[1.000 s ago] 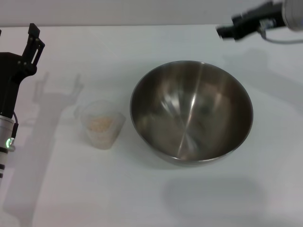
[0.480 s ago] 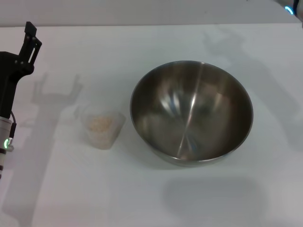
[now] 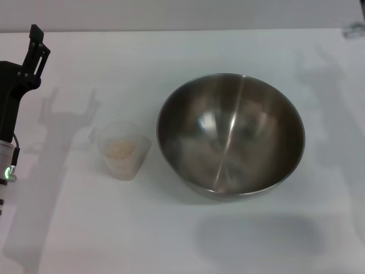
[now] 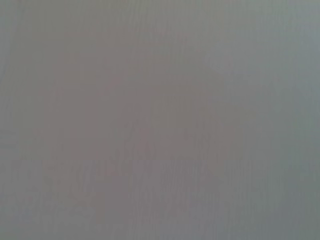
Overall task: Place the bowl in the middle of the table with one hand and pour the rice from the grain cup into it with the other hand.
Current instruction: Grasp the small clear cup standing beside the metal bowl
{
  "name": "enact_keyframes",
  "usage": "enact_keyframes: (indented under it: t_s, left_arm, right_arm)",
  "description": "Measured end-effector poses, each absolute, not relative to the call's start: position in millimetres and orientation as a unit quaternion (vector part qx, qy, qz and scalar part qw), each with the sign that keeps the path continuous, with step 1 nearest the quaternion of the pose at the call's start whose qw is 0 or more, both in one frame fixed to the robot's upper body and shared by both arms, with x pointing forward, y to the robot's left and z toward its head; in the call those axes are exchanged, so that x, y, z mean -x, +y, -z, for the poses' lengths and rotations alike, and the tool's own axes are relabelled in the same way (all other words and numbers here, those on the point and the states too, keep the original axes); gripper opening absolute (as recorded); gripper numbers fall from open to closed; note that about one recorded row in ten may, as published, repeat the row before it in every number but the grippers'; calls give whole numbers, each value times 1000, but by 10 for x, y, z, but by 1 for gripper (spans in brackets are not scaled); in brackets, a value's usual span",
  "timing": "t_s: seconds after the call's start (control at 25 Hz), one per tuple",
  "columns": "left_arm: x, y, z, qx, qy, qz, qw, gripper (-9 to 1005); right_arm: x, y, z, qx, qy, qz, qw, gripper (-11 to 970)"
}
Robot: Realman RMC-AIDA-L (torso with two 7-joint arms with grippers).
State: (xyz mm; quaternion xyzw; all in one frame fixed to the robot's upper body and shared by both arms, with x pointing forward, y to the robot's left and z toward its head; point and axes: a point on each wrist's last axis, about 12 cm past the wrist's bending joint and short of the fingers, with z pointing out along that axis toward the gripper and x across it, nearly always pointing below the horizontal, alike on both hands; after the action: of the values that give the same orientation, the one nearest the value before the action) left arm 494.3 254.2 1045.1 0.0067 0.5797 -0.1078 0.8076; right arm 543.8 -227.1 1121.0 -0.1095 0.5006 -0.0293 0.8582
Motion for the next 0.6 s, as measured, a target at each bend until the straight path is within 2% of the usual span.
enact_keyframes:
  t_s: [0.04,0.2,0.24,0.6]
  left_arm:
    - [-4931,2544,-10440,-10,582,108,806,868]
    - [-4873,2527,-10392,-27,590,112,799,868]
    - [-4821,2534,-10345,-46,598,110,792,868]
    - [-4484,2723,-10080,-105,647,92,750,867]
  right_arm:
    - [-5342,-2412,-11088,87,490,9,867,433]
    - [-5226,-2657,-10912,63,493,-18,867,433]
    - [-5152,-2827,-10807,51,502,-27,863,433]
    - [-5044,-3162,-10618,31,541,11,840,433]
